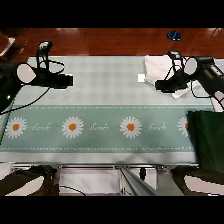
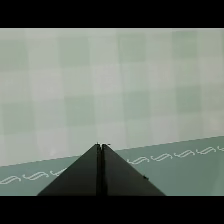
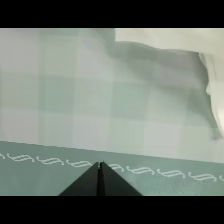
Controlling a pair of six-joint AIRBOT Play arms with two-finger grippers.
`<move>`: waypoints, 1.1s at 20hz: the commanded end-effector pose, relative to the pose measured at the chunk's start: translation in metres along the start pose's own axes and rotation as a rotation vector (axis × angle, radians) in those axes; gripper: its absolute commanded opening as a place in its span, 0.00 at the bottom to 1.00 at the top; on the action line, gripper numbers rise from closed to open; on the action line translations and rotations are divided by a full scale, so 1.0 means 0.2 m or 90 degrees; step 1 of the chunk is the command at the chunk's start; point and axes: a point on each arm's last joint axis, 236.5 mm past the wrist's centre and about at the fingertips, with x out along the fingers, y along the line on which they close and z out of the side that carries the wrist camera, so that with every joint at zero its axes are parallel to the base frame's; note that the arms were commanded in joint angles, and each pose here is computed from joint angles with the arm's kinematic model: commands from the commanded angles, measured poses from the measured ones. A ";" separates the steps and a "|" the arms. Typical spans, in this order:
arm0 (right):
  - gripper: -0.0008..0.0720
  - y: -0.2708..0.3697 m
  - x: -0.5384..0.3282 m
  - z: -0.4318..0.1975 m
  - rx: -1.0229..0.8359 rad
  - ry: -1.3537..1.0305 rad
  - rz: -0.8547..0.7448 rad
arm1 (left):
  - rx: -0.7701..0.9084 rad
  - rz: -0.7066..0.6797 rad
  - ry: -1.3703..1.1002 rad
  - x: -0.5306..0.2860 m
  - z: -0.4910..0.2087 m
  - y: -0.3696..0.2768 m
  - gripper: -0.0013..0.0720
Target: Fold the shirts.
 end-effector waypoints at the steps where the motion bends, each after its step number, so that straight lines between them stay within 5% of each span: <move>1: 0.04 0.00 0.00 0.00 0.000 0.001 0.000 | 0.001 0.000 0.000 0.00 0.00 0.00 0.04; 16: 0.04 0.00 0.00 0.00 0.000 -0.002 0.001 | 0.000 0.000 -0.005 0.00 0.01 0.00 0.04; 21: 0.05 -0.04 -0.02 0.19 -0.031 -0.105 -0.024 | 0.001 -0.001 -0.023 0.01 0.04 0.00 0.04; 22: 0.29 -0.10 -0.04 0.30 -0.049 -0.159 -0.062 | 0.001 -0.001 -0.035 0.02 0.07 0.00 0.05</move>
